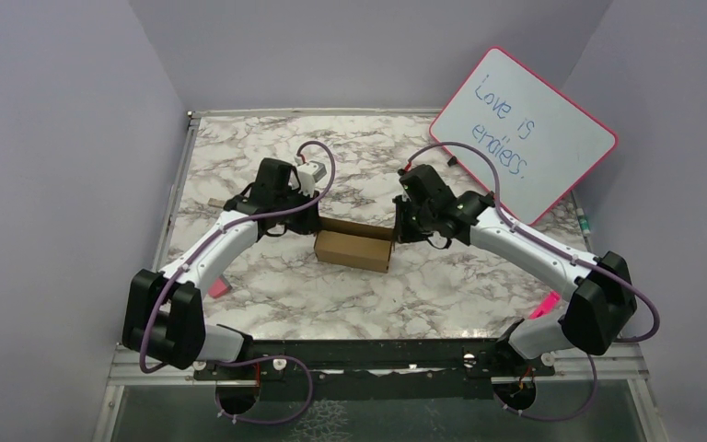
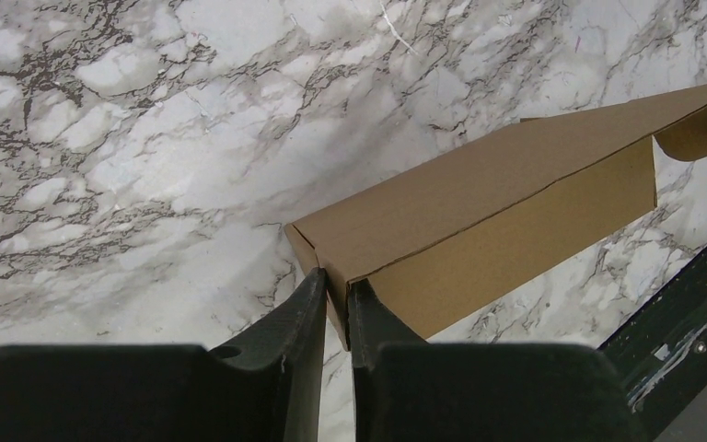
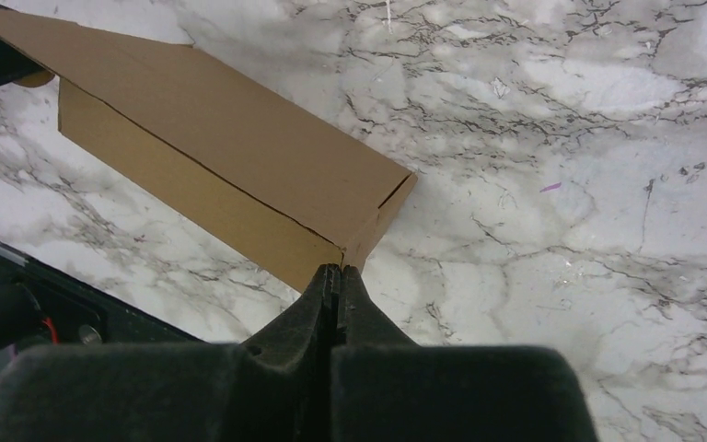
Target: Fold the paper box
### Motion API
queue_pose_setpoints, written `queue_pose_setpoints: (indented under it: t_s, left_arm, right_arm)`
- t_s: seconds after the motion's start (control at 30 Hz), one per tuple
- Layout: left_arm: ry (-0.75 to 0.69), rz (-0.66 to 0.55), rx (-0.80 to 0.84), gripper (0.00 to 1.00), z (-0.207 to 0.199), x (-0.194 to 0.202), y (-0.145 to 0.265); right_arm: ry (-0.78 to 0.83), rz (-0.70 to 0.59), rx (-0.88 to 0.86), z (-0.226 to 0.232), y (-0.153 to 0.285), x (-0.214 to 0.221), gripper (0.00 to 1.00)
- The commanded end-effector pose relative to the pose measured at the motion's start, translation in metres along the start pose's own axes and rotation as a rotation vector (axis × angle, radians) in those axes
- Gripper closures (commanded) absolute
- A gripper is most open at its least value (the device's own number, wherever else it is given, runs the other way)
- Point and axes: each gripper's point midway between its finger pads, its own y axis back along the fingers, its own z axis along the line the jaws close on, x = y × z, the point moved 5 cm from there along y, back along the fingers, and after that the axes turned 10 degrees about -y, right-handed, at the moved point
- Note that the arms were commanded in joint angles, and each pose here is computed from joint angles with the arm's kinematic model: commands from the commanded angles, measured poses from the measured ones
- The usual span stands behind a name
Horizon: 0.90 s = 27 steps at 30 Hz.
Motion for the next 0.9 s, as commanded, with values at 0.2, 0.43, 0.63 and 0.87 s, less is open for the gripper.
queue_pose_setpoints:
  t_s: [0.2, 0.43, 0.63, 0.87]
  left_arm:
    - [0.027, -0.009, 0.021, 0.85, -0.008, 0.005, 0.003]
    - [0.021, -0.004, 0.017, 0.85, -0.008, 0.008, 0.003]
    - [0.012, -0.001, 0.011, 0.85, -0.007, 0.010, 0.003]
    - [0.010, 0.013, -0.004, 0.85, -0.006, 0.018, 0.004]
  right_arm:
    - [-0.134, -0.024, 0.000, 0.018, -0.007, -0.014, 0.99]
    - [-0.142, 0.007, 0.024, 0.020, -0.012, -0.016, 0.99]
    - [-0.106, 0.058, -0.001, 0.028, -0.015, -0.016, 0.99]
    - [-0.075, 0.144, 0.039, 0.026, -0.023, -0.011, 0.99]
